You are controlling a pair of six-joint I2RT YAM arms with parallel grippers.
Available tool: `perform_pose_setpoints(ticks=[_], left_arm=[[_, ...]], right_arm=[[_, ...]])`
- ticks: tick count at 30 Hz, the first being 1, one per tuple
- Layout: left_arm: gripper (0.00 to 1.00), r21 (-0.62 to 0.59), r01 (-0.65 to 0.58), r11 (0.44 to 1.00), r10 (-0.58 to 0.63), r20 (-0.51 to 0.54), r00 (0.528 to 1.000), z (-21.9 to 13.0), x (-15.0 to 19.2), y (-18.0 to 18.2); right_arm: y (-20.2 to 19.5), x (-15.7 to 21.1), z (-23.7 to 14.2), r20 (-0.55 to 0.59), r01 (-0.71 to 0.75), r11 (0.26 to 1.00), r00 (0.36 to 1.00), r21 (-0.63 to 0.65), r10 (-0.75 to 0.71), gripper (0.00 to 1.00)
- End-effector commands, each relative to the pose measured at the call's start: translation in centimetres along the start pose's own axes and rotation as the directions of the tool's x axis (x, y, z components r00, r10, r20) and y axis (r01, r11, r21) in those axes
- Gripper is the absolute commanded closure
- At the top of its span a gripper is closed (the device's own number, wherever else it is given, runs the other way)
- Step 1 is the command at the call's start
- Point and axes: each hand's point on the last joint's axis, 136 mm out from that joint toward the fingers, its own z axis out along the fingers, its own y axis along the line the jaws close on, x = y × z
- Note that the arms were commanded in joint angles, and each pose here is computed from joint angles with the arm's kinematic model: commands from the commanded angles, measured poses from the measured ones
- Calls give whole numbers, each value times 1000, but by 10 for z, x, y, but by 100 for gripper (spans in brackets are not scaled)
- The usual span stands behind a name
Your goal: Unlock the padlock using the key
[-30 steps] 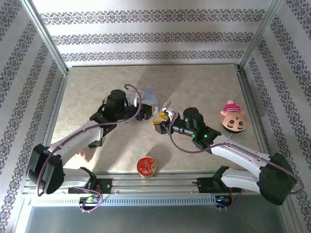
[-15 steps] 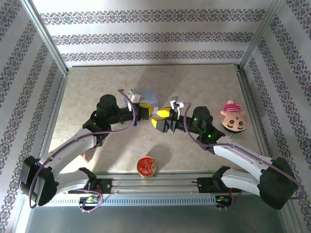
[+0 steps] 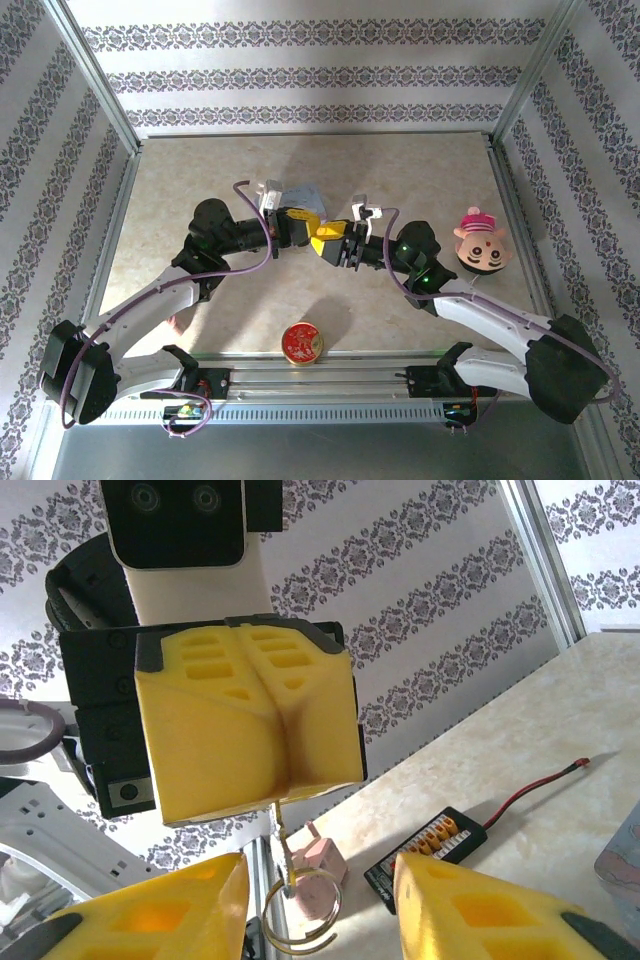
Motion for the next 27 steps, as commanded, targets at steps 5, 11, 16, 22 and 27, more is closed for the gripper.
perform_pose_setpoints(ticks=[5,11,16,22,27], left_arm=[[100,30,-18,999,17,29,999,-2,-7,-4],[100,21,-12,1000,11,44,999,-3,-8,-2],[100,8,-6,1000,6,59,998,-3,-12,0],[100,3,5,1000,-6,65,998,-3,-12,1],[100,7,18,1000,-18,74,997,-3,-12,2]], right_arm=[[13,-9,3,41,49,997,998,-55,-47,65],[16,-7,6,34,58,996,998,-66,-55,70],[16,-2,12,10,34,996,999,-77,-34,71],[15,0,15,6,32,996,999,-78,-32,88],[12,0,14,15,33,998,999,-58,-32,100]])
